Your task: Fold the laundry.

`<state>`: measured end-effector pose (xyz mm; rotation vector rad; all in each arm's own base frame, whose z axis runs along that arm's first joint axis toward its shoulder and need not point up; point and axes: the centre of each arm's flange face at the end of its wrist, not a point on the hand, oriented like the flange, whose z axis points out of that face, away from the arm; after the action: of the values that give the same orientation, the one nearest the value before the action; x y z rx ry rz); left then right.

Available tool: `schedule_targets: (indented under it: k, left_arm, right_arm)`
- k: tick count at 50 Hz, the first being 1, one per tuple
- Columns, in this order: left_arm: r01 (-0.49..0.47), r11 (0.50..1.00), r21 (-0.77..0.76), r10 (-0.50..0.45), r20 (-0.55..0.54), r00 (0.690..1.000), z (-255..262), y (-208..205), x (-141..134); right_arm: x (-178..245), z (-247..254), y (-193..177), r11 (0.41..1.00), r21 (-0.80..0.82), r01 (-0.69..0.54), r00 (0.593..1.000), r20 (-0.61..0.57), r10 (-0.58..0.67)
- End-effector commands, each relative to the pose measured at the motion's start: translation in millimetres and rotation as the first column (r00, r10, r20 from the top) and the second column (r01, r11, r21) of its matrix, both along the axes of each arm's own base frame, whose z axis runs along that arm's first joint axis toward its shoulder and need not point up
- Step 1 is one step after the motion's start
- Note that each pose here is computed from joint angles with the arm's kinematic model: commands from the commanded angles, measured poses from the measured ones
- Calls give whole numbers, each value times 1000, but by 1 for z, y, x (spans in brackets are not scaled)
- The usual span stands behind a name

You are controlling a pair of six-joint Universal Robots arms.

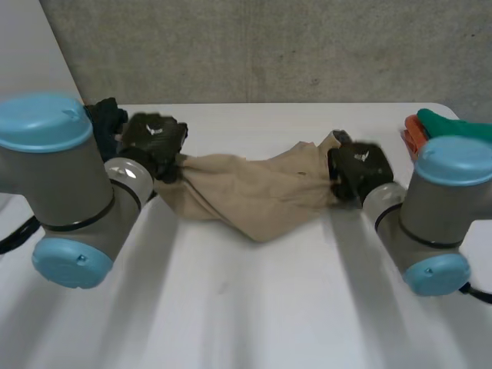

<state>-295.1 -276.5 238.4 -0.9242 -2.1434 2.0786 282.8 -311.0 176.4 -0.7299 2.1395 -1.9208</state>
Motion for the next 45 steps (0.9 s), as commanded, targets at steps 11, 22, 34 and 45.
schedule_targets:
  k: [11, 22, 34, 45]
  left_arm:
    - [-94, 807, -583, -122, -321, 939, 246, 76, 42]
    - [-35, 837, -546, -144, -281, 949, 245, 43, 16]
    - [-1, 921, -389, -70, -168, 983, 121, -81, -24]
    - [-32, 941, -337, -25, -164, 986, 39, -144, -44]
  right_arm:
    - [-47, 284, 23, 832, -553, 34, 991, 129, 46]
    - [-31, 275, 5, 872, -490, -5, 992, 111, 68]
    - [8, 149, -59, 941, -338, 25, 997, 78, 1]
    - [54, 54, -110, 804, -585, 107, 993, 96, -63]
